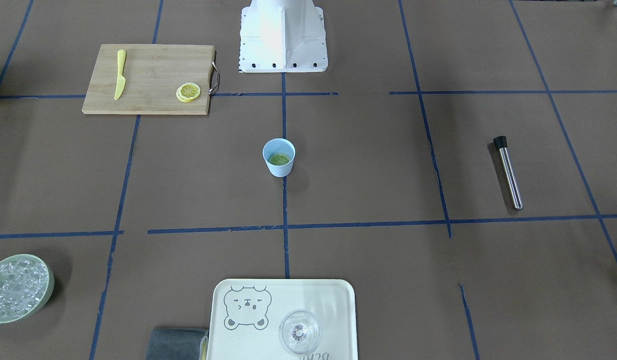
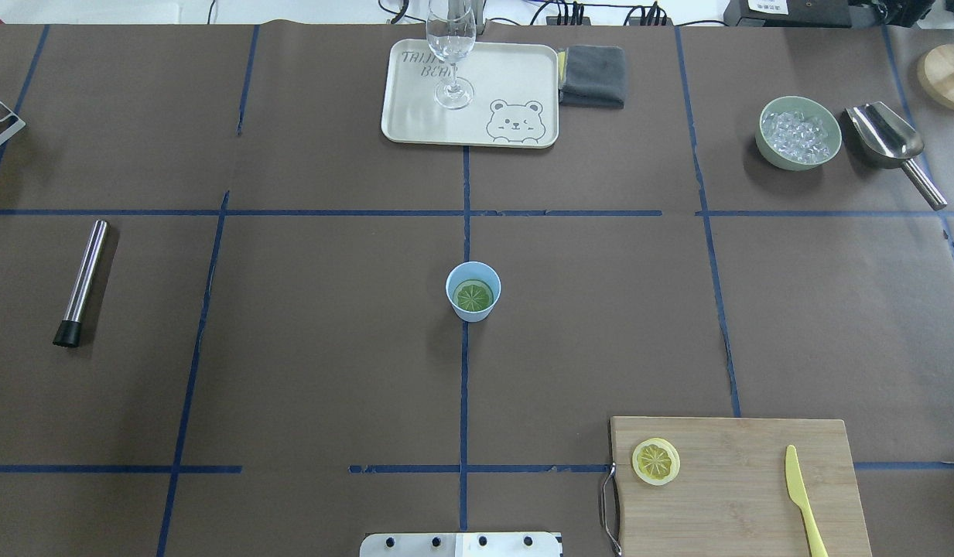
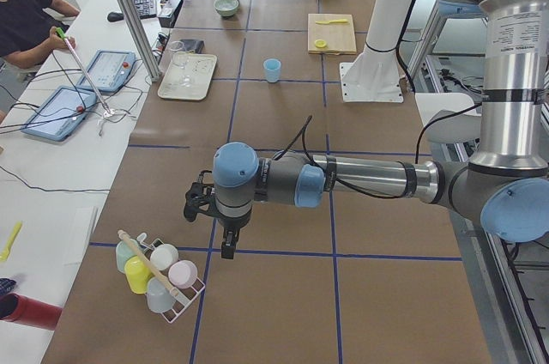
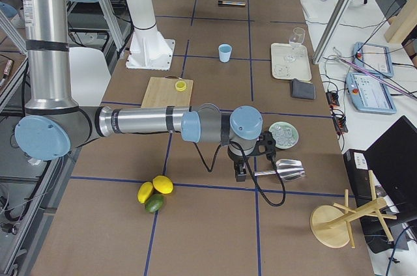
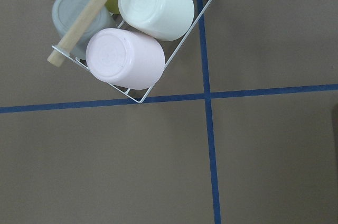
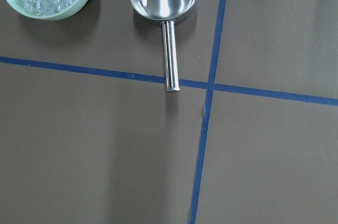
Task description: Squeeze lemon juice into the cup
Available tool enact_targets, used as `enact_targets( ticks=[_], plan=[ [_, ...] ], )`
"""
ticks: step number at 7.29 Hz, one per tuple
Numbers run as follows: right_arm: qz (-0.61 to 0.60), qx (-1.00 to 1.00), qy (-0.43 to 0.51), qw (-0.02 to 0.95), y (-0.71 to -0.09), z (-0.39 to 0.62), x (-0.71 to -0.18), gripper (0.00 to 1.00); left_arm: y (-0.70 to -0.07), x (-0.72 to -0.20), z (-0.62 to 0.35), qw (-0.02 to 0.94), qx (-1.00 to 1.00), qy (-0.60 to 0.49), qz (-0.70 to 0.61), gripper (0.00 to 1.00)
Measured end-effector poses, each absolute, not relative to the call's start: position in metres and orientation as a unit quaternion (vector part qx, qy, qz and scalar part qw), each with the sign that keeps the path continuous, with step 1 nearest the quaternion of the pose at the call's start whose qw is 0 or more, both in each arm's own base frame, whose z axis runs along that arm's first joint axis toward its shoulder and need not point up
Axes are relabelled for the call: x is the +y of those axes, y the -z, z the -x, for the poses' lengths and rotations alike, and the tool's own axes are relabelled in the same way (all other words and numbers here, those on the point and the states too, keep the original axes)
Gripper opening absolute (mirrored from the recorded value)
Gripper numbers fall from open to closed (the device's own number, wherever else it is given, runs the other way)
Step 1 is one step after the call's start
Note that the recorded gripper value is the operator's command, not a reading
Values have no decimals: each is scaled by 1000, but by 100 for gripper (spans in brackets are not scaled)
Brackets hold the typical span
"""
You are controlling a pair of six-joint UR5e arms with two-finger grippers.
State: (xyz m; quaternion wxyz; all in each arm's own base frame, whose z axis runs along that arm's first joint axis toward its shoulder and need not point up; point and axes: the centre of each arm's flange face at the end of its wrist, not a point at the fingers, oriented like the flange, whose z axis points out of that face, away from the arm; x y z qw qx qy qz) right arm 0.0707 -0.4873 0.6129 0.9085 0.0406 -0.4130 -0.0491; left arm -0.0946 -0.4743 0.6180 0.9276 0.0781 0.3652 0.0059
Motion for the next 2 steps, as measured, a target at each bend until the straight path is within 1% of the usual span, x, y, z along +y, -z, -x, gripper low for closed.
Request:
enact_targets(
  ticks=[2],
  plan=[
    [-42, -413, 50, 908, -611, -70, -488, 100, -618, -474, 95, 928, 365, -6, -79, 100]
  ],
)
